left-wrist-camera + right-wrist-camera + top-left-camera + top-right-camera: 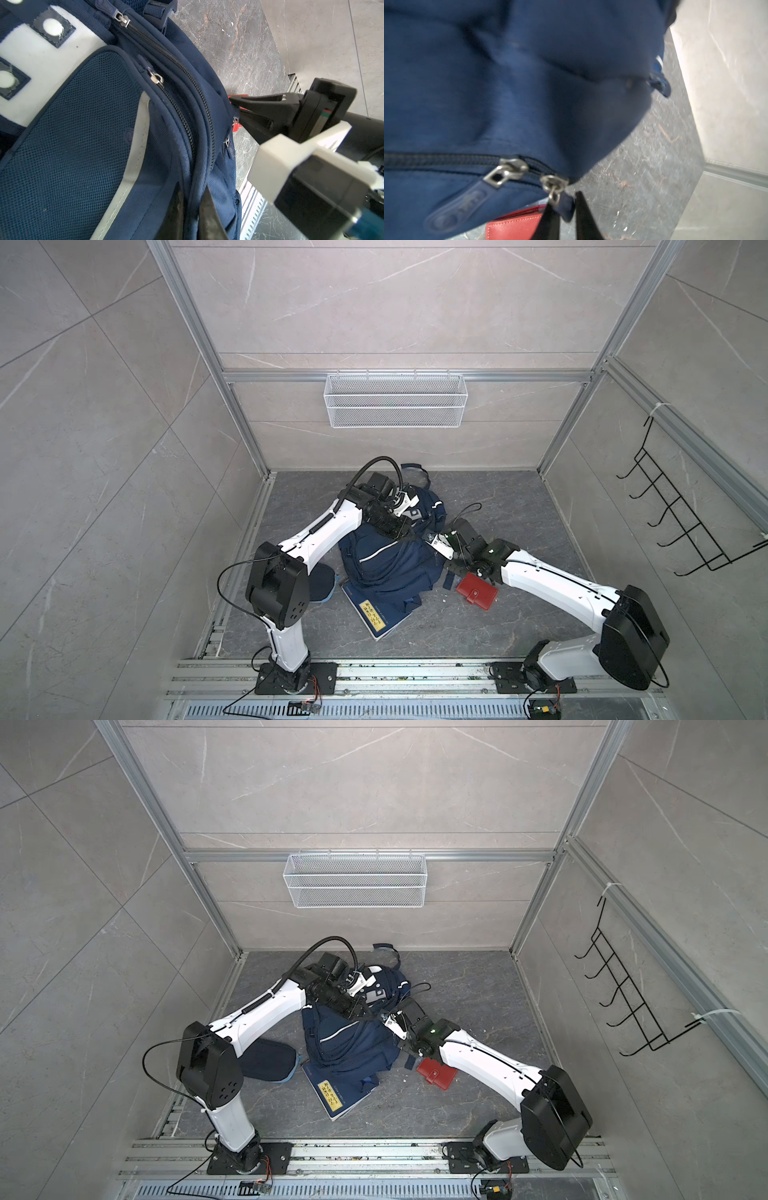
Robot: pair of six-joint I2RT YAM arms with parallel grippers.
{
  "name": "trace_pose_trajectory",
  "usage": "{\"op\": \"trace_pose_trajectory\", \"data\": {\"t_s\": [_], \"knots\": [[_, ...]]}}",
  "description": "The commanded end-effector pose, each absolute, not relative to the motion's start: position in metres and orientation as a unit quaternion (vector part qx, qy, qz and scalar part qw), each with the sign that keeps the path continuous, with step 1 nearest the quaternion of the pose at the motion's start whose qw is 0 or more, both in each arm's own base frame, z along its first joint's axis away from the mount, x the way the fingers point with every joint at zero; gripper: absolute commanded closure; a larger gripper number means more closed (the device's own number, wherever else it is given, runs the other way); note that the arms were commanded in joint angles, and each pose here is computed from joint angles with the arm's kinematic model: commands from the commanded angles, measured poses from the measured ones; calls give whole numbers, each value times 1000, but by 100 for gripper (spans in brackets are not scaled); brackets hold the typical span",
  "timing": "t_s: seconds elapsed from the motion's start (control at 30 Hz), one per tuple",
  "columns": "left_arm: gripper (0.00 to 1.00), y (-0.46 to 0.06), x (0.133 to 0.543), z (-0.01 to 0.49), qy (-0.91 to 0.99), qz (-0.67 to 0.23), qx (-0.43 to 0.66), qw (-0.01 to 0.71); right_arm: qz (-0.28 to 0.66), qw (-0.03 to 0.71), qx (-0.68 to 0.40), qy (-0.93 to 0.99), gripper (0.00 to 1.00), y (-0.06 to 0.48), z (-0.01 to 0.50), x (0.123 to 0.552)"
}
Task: Pack books, pencil case, and school supplies into a backpack
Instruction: Unzip the student bag at the top-center of the table.
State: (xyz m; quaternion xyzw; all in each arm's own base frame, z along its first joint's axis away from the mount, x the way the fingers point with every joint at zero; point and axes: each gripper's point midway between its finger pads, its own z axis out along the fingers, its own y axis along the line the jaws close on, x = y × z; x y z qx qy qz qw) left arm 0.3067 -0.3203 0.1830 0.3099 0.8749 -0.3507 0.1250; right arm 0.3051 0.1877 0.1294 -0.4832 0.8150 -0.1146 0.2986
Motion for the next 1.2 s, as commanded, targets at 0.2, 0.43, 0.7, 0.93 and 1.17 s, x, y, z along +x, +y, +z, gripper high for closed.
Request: {"op": "trace_pose_trajectory", "data": {"t_s": [0.2, 0.43, 0.7, 0.93, 1.17], "knots": [[100, -325, 299, 211, 859, -389, 305, 135, -35, 319, -435, 841, 100, 198, 141, 293], [100, -321, 295, 207, 860, -378, 316, 135, 67, 298, -355, 883, 100, 191, 151, 304], [100, -319, 286, 209, 852, -372, 340, 140, 115, 256, -339, 898, 100, 185, 152, 319], [100, -330, 266, 209, 841, -371, 376, 112, 112, 265, -332, 898, 100, 184, 155, 340], [100, -342, 251, 211, 836, -368, 396, 98, 98, 260, -268, 922, 100, 174, 145, 369]]}}
